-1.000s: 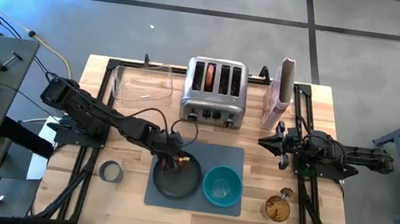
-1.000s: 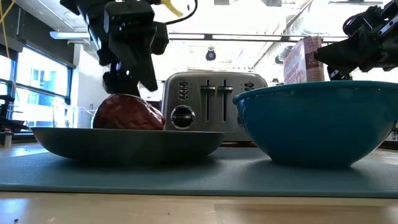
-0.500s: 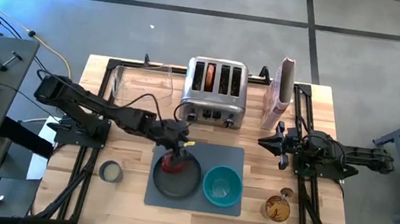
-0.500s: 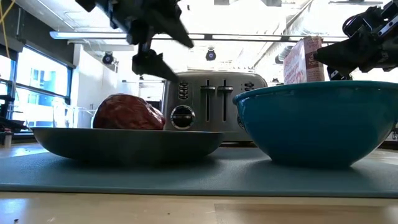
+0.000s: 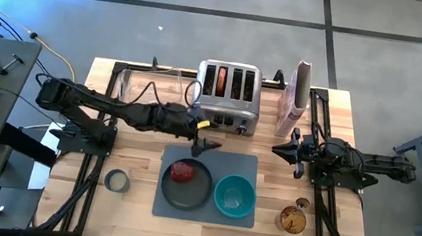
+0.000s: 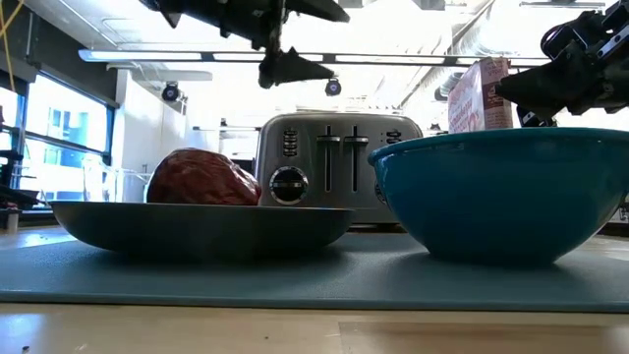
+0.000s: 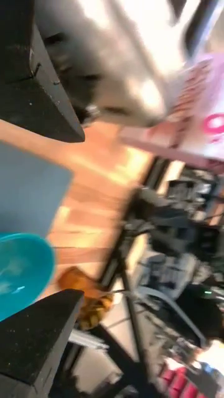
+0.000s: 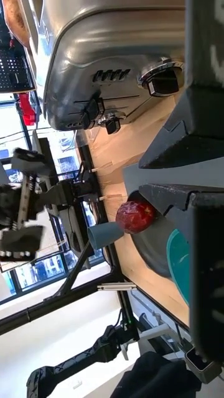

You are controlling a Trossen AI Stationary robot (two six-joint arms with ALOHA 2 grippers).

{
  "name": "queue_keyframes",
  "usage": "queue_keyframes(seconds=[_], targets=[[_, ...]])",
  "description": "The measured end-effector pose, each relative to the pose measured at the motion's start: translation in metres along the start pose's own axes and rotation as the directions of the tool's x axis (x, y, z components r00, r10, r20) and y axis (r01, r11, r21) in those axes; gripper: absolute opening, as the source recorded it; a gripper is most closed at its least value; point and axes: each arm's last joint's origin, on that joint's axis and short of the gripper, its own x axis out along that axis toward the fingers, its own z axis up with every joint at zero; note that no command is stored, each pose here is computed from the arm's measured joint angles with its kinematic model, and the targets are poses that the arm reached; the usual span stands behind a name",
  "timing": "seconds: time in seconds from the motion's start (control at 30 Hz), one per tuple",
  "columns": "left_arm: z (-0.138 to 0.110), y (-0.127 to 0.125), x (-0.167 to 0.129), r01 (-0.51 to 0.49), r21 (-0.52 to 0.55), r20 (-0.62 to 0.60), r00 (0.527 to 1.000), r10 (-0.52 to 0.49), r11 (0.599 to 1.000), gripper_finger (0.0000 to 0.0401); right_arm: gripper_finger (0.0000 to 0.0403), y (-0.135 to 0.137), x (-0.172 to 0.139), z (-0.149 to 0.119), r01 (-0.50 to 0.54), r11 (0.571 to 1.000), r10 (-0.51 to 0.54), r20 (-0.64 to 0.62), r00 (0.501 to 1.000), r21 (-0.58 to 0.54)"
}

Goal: Arrange a breakfast setting
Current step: Put the bread on the black plate

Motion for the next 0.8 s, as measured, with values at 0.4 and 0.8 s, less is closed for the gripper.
queue_keyframes(seconds=[0.4,0.8], targets=[[0.033,0.041,-0.002,-0.082,-0.005,0.198,0.977,0.081,0.997,0.0395,0.0037,0.000,0.000,0.000,0.013,1.000,-0.013,0.006,1.000,0.004],[0.058,0.079,-0.011,-0.174,-0.026,0.354,0.919,0.172,0.984,0.0395,0.0037,-0.001,0.000,0.001,0.035,0.959,-0.042,0.018,0.999,0.283]])
